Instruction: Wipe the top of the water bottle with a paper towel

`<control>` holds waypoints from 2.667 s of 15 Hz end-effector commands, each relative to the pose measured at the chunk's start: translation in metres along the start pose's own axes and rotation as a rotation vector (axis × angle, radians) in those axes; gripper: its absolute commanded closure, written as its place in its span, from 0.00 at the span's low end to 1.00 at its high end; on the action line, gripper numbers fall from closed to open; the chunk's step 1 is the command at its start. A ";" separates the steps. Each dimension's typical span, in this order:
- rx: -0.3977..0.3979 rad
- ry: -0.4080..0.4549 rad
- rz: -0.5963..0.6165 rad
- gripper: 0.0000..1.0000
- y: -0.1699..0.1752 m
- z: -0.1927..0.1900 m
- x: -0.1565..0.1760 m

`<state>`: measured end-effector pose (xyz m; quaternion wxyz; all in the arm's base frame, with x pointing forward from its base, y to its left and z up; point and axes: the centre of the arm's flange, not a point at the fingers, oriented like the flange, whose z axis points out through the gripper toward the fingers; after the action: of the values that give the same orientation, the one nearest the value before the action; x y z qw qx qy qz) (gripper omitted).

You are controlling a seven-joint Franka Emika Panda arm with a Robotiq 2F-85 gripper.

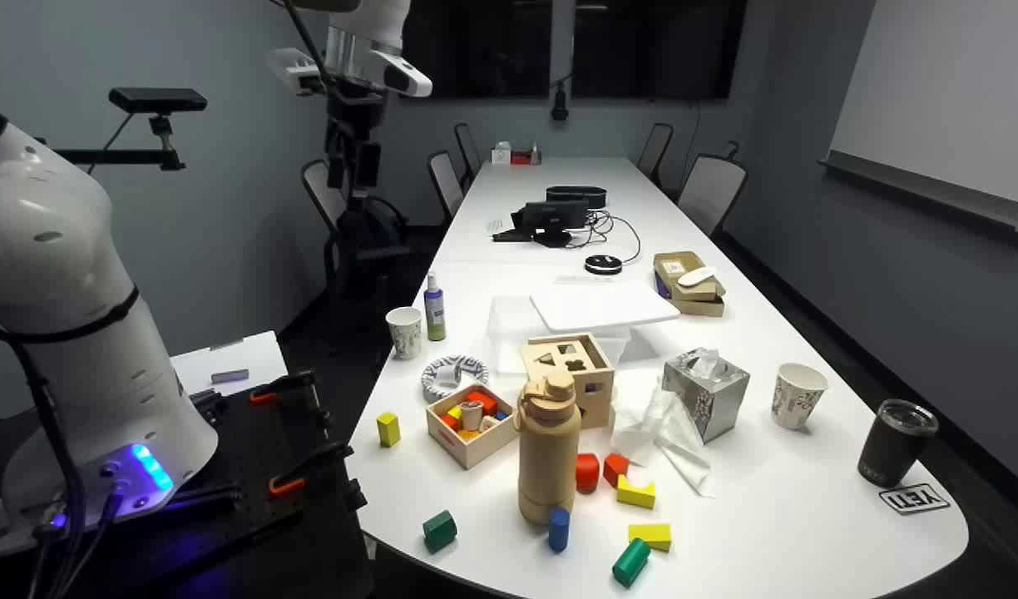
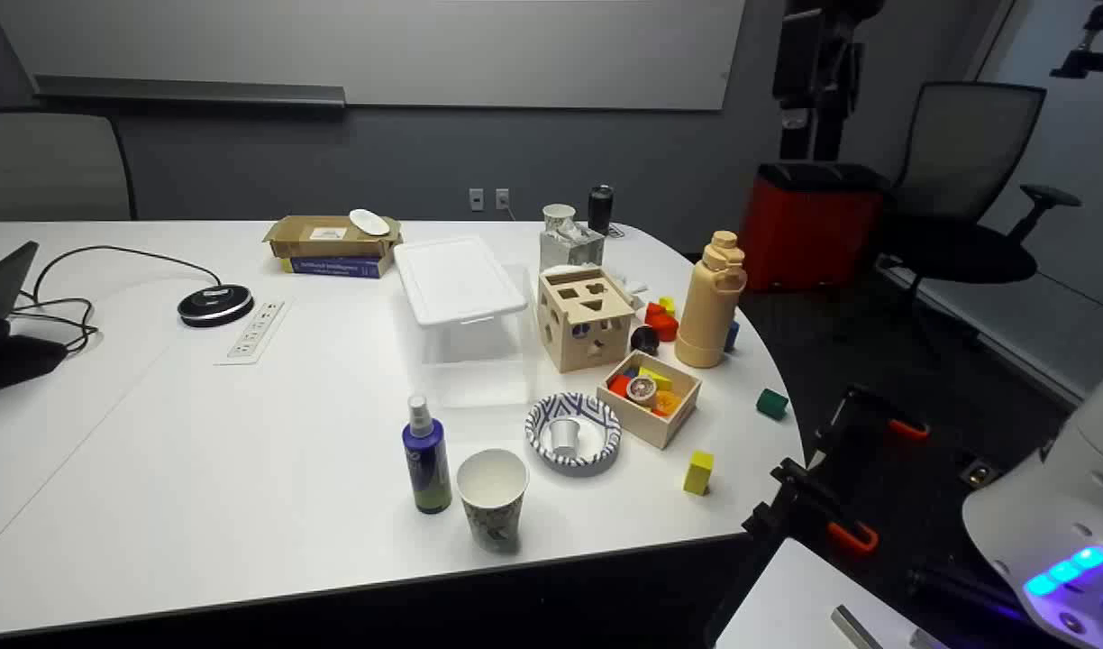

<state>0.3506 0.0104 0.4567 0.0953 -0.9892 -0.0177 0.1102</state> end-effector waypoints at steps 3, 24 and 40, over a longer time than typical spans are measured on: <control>0.000 0.000 0.000 0.00 0.000 0.000 0.000; 0.156 0.382 0.200 0.00 0.034 -0.100 0.110; 0.230 0.758 0.571 0.00 0.172 -0.097 0.326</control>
<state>0.6476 -0.1365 0.4700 0.1768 -0.9163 0.2703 -0.2368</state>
